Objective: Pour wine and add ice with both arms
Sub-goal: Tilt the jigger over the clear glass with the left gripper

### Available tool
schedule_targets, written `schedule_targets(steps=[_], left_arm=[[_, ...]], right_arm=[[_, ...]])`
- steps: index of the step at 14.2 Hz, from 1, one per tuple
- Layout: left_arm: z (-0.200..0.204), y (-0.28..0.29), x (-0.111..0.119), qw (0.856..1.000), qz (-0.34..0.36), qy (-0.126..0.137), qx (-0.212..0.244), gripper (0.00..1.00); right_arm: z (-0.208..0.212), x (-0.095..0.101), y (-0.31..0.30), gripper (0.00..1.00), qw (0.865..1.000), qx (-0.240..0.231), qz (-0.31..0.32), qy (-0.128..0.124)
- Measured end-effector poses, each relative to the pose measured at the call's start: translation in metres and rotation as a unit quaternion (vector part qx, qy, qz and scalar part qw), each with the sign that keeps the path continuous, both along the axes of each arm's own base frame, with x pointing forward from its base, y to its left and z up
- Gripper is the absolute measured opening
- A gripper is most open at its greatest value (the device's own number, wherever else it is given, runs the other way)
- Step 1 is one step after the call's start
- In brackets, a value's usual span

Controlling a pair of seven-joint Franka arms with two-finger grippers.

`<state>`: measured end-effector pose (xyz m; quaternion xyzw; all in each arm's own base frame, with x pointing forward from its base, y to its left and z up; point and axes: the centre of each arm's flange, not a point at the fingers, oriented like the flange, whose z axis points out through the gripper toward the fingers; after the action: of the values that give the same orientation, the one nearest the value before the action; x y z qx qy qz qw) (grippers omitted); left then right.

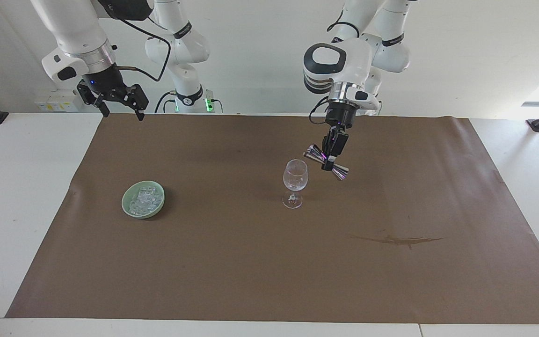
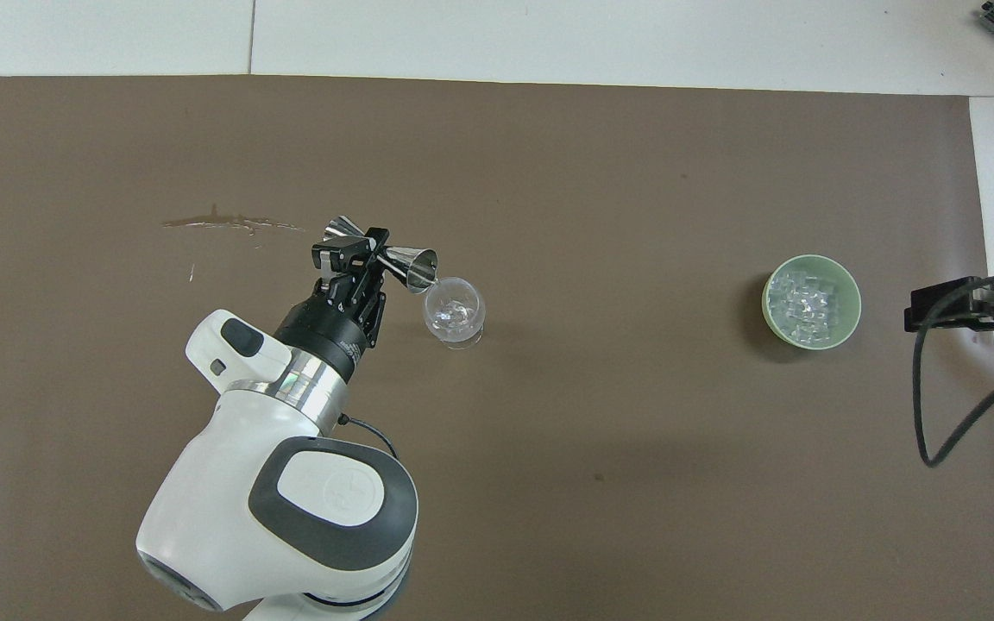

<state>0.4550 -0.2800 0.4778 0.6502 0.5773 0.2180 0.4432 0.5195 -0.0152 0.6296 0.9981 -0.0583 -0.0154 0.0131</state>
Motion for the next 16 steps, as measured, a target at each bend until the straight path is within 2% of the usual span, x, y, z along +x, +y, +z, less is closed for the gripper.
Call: schedule_targets(steps=[7,11,16], left_arm=[[0.005,-0.003,0.002,0.999,-0.028,-0.024,0.039,0.21],[0.005,-0.008,0.005,0.995,-0.056,-0.041,0.078,0.21],[-0.002,-0.014,0.007,0.99,-0.077,-0.048,0.106,0.21]], right_arm=[[0.0,0.0,0.0,1.0,1.0,0.0,0.0,0.0],[0.0,0.0,0.0,1.0,1.0,0.0,0.0,0.0],[0.0,0.0,0.0,1.0,1.0,0.0,0.0,0.0]])
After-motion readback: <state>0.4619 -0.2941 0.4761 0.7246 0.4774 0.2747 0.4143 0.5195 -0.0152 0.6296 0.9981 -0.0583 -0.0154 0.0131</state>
